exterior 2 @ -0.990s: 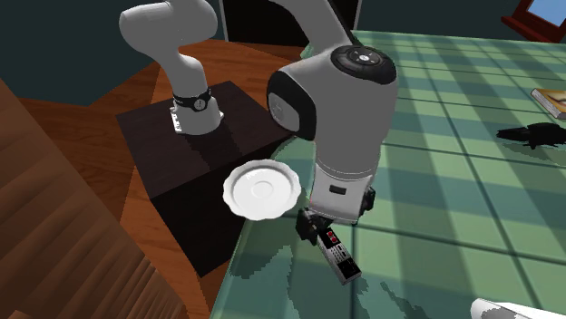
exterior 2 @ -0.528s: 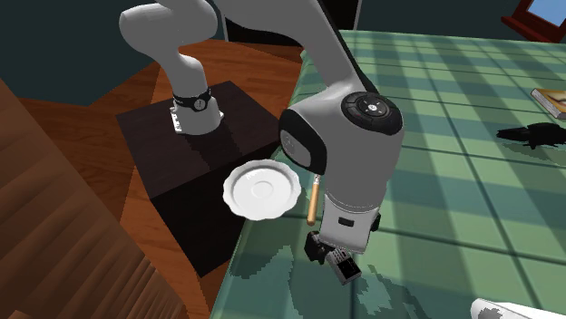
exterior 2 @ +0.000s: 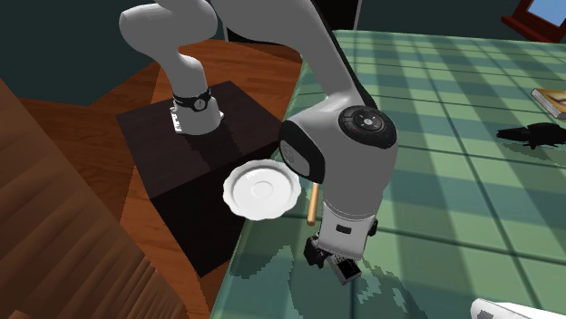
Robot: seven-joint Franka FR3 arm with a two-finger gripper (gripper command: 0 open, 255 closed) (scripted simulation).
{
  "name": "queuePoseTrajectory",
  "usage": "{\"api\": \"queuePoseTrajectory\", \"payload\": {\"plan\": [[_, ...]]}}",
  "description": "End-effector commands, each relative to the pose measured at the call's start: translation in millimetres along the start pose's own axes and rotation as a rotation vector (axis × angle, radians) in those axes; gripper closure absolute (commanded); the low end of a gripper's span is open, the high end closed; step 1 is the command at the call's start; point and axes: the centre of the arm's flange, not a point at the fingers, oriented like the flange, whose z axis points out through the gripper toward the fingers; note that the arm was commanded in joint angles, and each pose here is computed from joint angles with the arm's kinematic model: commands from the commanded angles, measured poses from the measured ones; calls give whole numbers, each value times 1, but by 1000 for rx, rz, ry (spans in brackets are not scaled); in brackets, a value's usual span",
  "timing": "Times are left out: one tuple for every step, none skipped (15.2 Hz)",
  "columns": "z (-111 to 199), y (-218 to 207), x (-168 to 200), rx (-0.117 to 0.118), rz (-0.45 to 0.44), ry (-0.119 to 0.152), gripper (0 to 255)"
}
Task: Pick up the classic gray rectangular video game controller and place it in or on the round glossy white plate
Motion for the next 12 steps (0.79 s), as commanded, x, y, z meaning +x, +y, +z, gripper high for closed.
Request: {"api": "queuePoseTrajectory", "payload": {"plan": [[0, 0, 0, 0, 0, 0, 0], [0, 0, 0, 0, 0, 0, 0], [0, 0, 0, 0, 0, 0, 255], [0, 0, 0, 0, 0, 0, 255], [0, 0, 0, 0, 0, 0, 255], [0, 0, 0, 0, 0, 0, 255], [0, 0, 0, 0, 0, 0, 255], [0, 0, 0, 0, 0, 0, 255], [0, 0, 1, 0, 0, 0, 255], [0, 0, 1, 0, 0, 0, 255], [0, 0, 0, 0, 0, 0, 255], [0, 0, 0, 0, 0, 0, 255]]}}
